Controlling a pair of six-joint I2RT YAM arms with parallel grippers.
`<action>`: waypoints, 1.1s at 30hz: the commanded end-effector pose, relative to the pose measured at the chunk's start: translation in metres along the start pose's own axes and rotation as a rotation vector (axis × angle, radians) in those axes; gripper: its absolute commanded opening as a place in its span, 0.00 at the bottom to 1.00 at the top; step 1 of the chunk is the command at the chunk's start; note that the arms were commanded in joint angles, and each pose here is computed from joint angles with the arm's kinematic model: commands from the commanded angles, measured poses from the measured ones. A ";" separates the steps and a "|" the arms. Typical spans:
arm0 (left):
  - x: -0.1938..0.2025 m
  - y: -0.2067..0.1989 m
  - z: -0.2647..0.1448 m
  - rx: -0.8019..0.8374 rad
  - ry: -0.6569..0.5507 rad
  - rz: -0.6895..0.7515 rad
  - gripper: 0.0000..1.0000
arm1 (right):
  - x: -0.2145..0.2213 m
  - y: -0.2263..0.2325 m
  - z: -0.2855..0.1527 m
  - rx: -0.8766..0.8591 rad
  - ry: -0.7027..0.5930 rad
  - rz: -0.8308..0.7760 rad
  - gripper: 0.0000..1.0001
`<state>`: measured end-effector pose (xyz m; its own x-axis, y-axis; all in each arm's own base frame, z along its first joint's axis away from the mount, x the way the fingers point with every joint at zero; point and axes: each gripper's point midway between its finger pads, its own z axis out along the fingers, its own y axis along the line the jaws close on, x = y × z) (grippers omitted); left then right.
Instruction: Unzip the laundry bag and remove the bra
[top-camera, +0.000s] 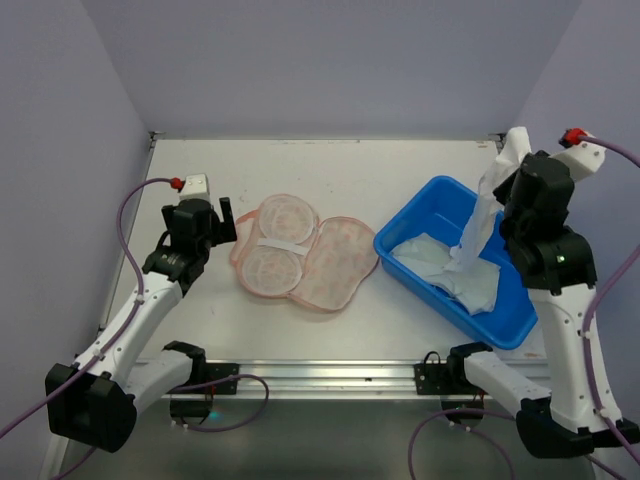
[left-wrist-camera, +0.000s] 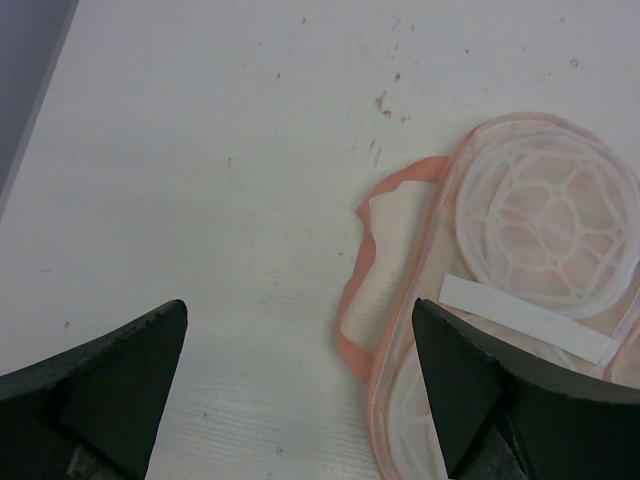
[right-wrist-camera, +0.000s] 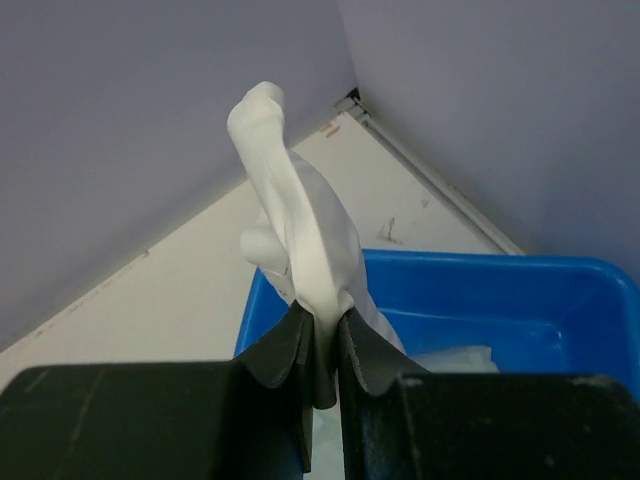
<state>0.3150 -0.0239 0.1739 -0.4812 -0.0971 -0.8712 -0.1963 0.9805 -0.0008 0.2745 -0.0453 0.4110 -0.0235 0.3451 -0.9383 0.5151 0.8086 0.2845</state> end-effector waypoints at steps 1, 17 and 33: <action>-0.009 0.002 0.000 -0.009 -0.037 -0.020 0.98 | 0.018 0.021 0.027 -0.023 0.002 0.138 0.00; -0.009 0.001 0.000 0.001 -0.034 -0.020 0.98 | 0.130 -0.002 0.065 0.092 0.129 0.366 0.00; 0.001 -0.041 0.012 0.168 0.047 0.025 1.00 | 0.195 -0.109 0.019 0.325 0.269 0.268 0.99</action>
<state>0.3213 -0.0438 0.1592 -0.5305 -0.0841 -0.8435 -0.1061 0.9938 -0.0323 0.2399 -0.0702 0.1701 -0.0837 0.6771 -0.7311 0.7692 0.5103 0.3846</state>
